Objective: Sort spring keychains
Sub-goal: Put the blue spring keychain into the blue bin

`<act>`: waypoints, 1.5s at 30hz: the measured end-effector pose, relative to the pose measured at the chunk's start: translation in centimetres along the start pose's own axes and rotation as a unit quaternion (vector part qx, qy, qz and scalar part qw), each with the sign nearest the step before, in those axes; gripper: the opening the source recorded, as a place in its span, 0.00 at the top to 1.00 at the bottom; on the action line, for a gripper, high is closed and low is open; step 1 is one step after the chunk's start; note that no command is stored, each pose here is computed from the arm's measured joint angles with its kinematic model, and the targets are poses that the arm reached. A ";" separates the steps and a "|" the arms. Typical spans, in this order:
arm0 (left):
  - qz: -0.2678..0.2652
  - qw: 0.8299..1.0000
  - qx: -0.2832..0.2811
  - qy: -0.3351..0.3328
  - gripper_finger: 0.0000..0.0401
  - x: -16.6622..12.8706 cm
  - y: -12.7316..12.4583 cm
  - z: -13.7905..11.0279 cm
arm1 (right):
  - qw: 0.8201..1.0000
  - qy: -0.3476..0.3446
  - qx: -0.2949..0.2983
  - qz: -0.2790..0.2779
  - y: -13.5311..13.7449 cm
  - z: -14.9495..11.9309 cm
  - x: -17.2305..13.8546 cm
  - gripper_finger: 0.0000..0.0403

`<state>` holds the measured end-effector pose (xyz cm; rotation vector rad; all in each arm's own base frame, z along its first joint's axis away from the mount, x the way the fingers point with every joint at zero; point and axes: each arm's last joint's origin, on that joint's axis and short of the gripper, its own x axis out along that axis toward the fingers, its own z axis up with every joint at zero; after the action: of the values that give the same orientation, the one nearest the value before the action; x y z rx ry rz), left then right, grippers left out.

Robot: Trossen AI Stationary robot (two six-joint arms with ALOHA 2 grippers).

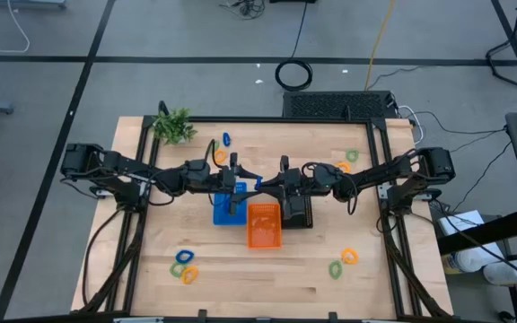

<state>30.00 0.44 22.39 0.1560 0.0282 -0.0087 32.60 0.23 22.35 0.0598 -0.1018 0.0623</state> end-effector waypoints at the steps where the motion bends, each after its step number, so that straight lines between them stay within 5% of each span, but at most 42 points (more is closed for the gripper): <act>1: 0.000 1.000 0.000 0.000 0.47 0.0 0.0 0.0 | 1.000 0.000 0.000 0.000 0.0 0.0 0.0 0.99; 16: 0.000 1.000 0.000 0.000 0.49 0.0 0.0 0.0 | 1.000 0.000 0.000 0.000 0.0 0.0 0.0 0.99; 31: -0.002 1.000 0.009 0.009 0.91 0.0 0.0 -0.2 | 1.000 -0.002 0.000 0.000 0.0 0.0 0.0 0.99; 39: -0.002 1.000 0.012 0.009 0.88 0.0 0.0 -0.2 | 1.000 -0.001 0.002 0.000 0.0 0.0 0.0 0.98; 45: -0.001 1.000 0.014 0.010 0.90 0.0 0.0 -0.2 | 1.000 -0.001 0.015 -0.001 0.0 0.0 0.0 0.86</act>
<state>29.98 0.45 22.18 0.1844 0.0479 -0.0106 32.60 0.22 22.38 0.0897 -0.1028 0.0625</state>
